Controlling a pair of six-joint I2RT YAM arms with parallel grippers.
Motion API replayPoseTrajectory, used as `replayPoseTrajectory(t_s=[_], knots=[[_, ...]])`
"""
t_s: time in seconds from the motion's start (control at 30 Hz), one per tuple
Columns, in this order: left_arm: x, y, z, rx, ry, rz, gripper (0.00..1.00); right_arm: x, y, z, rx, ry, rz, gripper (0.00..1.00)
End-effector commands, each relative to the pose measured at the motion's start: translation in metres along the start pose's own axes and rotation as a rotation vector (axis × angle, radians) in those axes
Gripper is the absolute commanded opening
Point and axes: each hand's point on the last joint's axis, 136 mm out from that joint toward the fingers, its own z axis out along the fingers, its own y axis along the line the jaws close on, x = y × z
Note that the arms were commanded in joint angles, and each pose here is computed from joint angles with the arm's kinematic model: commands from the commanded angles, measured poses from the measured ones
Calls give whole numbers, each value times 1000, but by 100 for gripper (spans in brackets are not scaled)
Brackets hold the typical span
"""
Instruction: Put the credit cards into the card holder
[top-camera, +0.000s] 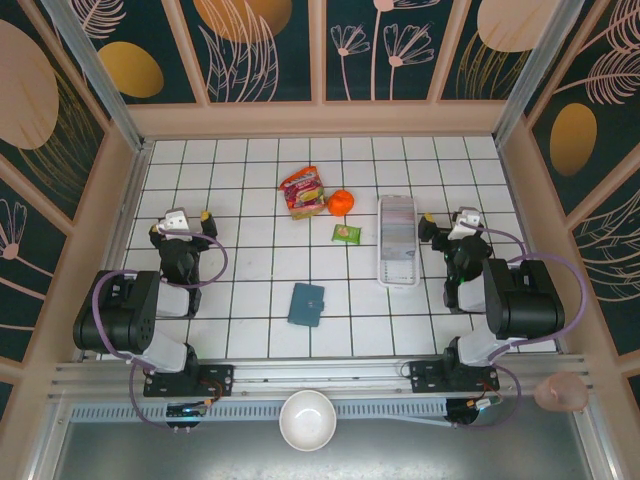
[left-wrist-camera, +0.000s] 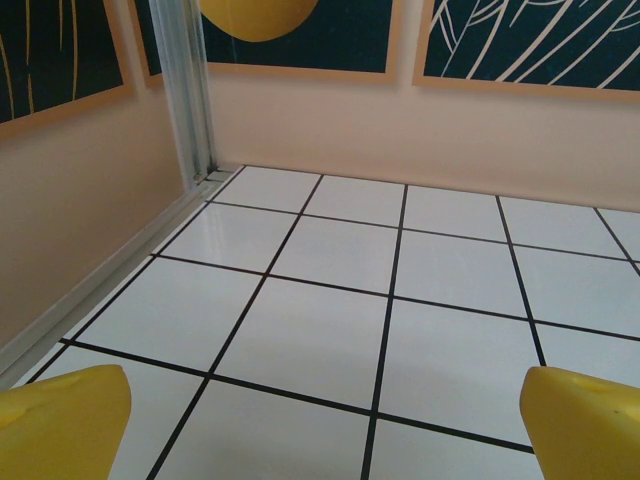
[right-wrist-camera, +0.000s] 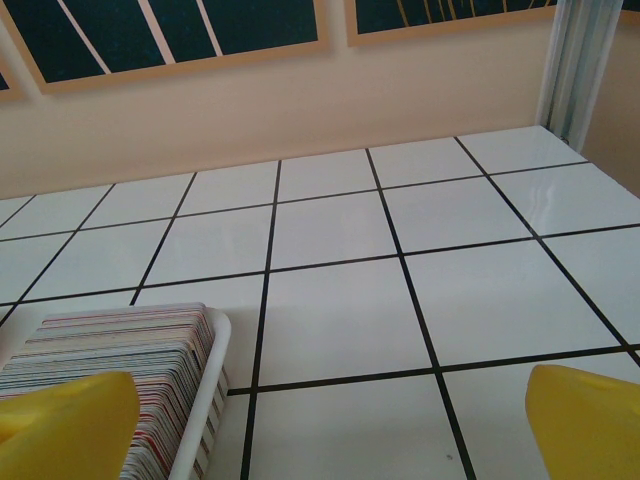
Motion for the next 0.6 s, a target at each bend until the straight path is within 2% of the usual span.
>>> replayPoseTrajectory(t_s=[0.0, 0.4, 0.5, 0.57], knots=[[-8, -1, 1, 14, -28, -22, 99, -9, -1, 3, 1, -27, 7, 99], [-11, -3, 0, 22, -37, -23, 99, -11, -2, 1, 14, -37, 8, 99], [-28, -12, -1, 64, -13, -7, 99, -29, -1, -11, 55, -85, -11, 99], [-49, 0, -6, -11, 7, -100, 99, -52, 5, -22, 87, -115, -21, 99]])
